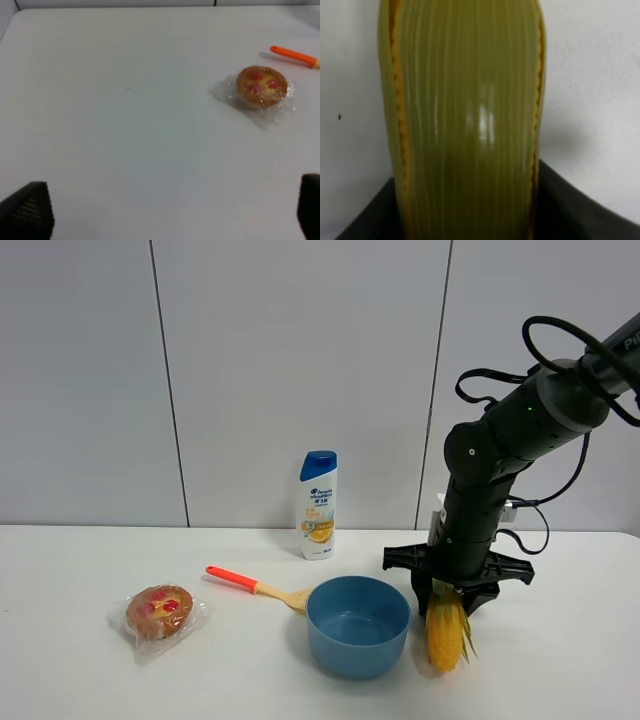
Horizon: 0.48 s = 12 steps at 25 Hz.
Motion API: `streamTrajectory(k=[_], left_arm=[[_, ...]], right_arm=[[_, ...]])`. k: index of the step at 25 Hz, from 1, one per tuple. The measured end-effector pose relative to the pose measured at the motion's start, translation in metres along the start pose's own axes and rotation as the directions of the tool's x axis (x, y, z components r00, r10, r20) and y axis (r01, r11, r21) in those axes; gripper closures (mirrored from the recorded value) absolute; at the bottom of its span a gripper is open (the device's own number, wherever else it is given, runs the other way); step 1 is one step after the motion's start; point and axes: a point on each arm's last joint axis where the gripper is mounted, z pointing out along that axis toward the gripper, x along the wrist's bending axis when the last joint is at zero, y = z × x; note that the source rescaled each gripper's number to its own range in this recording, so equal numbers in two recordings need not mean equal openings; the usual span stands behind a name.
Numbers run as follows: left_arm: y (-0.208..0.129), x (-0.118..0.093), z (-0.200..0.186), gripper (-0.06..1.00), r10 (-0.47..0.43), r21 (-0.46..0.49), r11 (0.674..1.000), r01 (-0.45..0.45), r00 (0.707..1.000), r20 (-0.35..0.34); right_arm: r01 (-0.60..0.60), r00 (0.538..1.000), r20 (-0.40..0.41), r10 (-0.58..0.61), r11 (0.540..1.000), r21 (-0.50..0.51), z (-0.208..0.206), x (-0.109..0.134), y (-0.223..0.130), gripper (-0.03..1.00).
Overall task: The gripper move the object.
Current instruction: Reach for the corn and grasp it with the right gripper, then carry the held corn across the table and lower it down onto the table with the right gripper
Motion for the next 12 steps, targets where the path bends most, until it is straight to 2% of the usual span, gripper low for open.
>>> streamTrajectory(k=[5,12], left_arm=[[0.0,0.0,0.0,-0.06,0.0,0.0,1.0,0.0,1.0,0.0],[0.0,0.0,0.0,-0.06,0.0,0.0,1.0,0.0,1.0,0.0]], right_arm=[[0.108,0.994,-0.002,-0.108,0.994,-0.016,-0.02,-0.001,0.003,0.96],[0.292,0.955,-0.016,-0.295,0.952,-0.09,-0.103,-0.007,0.006,0.96]])
